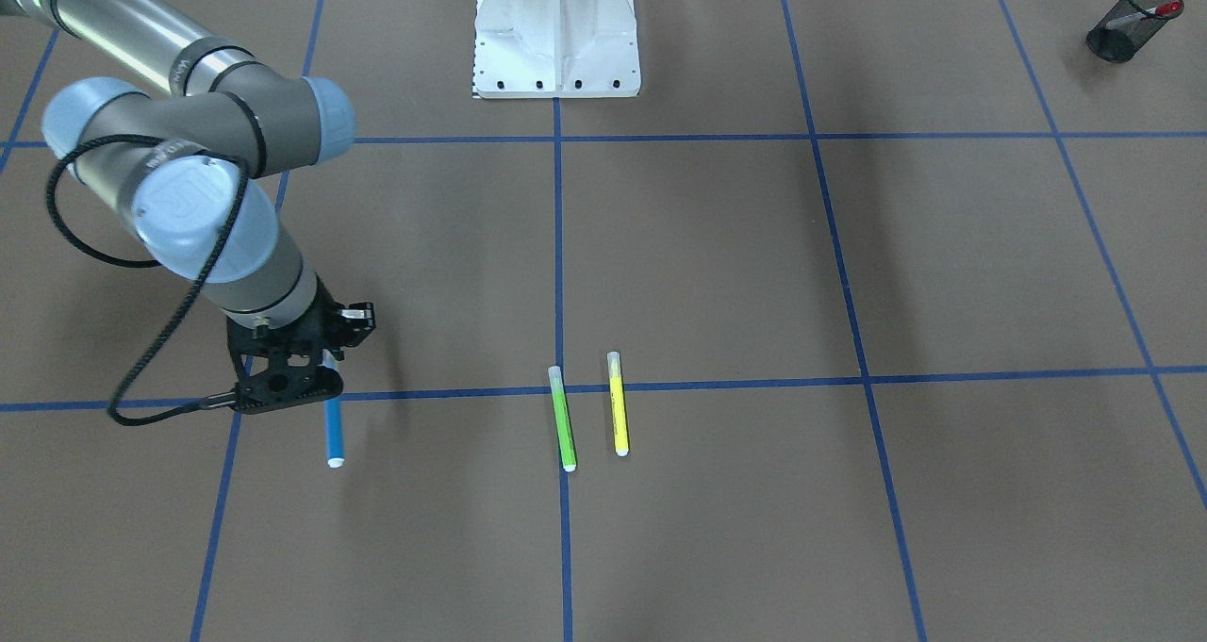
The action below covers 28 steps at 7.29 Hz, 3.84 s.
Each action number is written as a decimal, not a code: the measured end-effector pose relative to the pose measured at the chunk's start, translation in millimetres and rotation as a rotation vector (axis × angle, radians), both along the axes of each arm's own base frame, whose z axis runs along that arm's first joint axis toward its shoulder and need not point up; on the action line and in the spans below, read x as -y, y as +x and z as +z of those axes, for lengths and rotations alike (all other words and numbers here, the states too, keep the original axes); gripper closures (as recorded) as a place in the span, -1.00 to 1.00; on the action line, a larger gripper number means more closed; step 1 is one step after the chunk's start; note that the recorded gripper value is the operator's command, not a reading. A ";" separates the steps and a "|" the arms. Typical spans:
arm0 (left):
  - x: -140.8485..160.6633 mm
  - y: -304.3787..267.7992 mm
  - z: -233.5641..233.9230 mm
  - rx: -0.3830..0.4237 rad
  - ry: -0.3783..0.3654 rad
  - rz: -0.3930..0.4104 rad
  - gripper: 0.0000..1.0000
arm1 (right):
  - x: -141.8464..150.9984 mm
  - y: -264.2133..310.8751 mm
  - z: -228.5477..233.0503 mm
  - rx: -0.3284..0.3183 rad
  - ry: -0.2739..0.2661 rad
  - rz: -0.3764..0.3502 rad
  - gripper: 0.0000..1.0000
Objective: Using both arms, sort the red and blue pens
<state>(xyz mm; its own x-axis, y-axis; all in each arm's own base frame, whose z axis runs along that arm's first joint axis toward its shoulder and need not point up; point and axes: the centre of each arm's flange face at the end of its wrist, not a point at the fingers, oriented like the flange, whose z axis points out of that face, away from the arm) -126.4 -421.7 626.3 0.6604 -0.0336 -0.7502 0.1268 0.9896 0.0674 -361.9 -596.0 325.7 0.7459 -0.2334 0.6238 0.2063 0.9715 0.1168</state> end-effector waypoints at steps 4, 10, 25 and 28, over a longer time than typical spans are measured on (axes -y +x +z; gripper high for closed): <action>0.0 0.0 -0.4 0.000 0.001 0.000 -0.99 | -36.0 170.9 116.7 -0.209 0.147 -0.241 1.00; -1.5 0.3 1.1 -0.001 0.000 0.002 -0.99 | -187.3 416.3 272.0 -0.392 0.239 -0.695 1.00; -17.9 4.0 8.7 -0.006 0.071 0.003 -0.99 | -498.1 474.1 394.5 -0.219 -0.290 -1.062 1.00; -19.0 4.2 9.4 -0.005 0.073 0.004 -0.99 | -512.7 468.2 405.6 -0.167 -0.354 -0.969 1.00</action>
